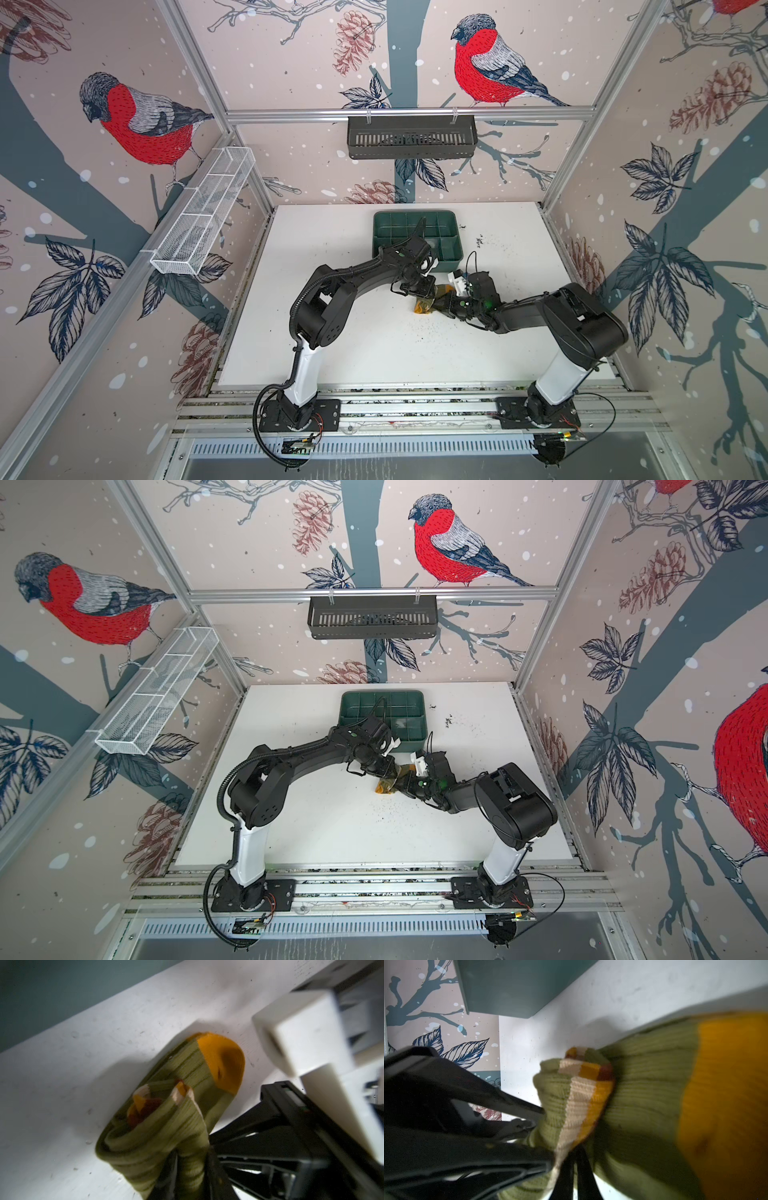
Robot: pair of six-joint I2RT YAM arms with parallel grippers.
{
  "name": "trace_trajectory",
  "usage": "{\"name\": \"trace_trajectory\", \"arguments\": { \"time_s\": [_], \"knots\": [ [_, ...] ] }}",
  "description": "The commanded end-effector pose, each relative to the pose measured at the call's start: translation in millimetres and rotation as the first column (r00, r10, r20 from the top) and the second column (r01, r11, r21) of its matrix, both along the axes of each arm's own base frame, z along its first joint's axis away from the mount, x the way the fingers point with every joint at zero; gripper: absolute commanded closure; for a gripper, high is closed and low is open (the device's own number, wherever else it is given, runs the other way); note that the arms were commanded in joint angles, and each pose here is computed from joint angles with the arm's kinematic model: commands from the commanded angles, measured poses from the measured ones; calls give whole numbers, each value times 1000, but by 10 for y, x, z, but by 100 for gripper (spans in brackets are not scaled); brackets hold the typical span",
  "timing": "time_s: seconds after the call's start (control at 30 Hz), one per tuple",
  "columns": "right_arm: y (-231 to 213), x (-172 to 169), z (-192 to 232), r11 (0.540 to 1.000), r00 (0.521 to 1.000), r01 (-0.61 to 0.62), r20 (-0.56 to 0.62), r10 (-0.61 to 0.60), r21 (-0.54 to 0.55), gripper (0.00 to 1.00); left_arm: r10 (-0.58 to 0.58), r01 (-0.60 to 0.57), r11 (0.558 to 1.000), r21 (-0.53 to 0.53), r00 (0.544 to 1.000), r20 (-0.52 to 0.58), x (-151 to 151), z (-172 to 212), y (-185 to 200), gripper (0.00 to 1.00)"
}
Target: Roll the socks
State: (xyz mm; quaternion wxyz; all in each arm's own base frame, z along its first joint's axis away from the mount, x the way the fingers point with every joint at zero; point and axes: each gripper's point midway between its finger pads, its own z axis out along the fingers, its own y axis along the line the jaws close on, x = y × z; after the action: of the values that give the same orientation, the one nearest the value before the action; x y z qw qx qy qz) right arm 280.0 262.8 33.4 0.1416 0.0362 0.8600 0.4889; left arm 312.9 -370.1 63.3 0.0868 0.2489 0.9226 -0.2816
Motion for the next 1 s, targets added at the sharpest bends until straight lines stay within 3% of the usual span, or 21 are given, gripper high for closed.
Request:
{"name": "trace_trajectory", "arguments": {
  "time_s": [0.0,0.1,0.4,0.5,0.97],
  "knots": [
    [133,-38,170,989,999,-39,-9,41,141,91,-3,5,997,-74,1000,28,5,169,-126,76],
    [133,-45,191,980,999,-26,-28,32,198,92,-1,5,996,-89,999,35,-30,219,-150,76],
    [-63,-30,102,992,999,23,-29,-19,125,89,-12,12,994,-105,1000,-1,-154,11,-268,76],
    [-115,-28,86,995,999,31,-26,-29,98,80,-5,4,994,-105,1000,-5,-152,-61,-294,77],
    [-452,-43,286,985,993,74,106,-58,-156,73,26,-25,996,-84,1000,7,-98,-215,-295,78]
  ]
}}
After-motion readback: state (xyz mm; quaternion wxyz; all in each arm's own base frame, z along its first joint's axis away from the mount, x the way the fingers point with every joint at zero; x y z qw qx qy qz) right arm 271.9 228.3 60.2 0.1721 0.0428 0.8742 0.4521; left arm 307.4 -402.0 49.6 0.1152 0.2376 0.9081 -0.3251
